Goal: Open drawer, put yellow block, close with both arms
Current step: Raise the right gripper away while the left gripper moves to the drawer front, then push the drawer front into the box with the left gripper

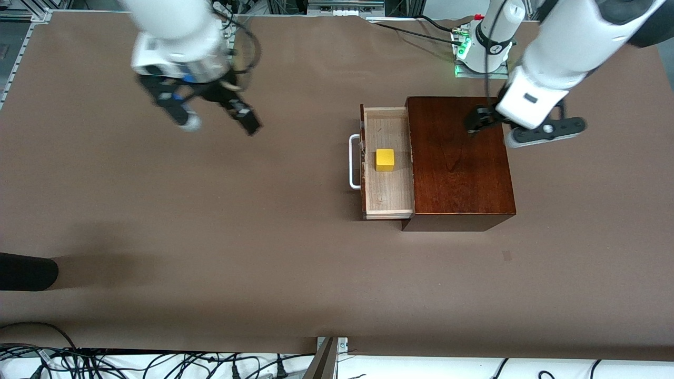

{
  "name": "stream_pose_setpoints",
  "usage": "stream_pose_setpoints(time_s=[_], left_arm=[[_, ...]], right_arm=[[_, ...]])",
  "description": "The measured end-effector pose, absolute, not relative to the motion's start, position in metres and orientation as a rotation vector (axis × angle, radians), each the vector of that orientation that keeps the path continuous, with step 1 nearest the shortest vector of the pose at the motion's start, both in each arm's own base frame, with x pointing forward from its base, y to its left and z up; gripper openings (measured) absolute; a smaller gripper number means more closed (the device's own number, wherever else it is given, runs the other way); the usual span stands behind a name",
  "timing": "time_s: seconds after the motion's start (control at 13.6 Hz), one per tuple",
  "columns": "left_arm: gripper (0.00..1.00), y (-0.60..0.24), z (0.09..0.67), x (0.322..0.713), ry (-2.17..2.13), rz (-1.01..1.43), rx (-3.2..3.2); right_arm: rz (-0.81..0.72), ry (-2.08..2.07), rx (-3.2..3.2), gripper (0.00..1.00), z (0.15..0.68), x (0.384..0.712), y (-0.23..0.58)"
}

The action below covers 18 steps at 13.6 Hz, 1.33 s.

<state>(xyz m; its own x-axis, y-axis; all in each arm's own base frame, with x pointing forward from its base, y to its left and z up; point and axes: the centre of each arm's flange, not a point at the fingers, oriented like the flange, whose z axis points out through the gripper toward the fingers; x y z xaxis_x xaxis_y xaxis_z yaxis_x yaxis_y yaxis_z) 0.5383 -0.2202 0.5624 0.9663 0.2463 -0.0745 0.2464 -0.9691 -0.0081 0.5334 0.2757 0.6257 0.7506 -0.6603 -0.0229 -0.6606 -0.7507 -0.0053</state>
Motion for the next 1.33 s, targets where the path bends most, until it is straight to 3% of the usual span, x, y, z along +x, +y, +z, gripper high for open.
stream_pose_setpoints(time_s=[0.44, 0.96, 1.33], left_arm=[[1.0, -0.355, 0.519, 0.512, 0.588, -0.114, 3.068], [1.0, -0.486, 0.448, 0.495, 0.967, -0.099, 2.966], [1.0, -0.526, 0.377, 0.517, 1.213, -0.081, 2.887]], right_arm=[[0.11, 0.687, -3.045, 1.0, 0.621, 0.55, 0.132], [0.266, 0.24, -3.139, 1.0, 0.608, 0.549, 0.067], [0.358, 0.088, -3.147, 1.0, 0.581, 0.55, 0.063]])
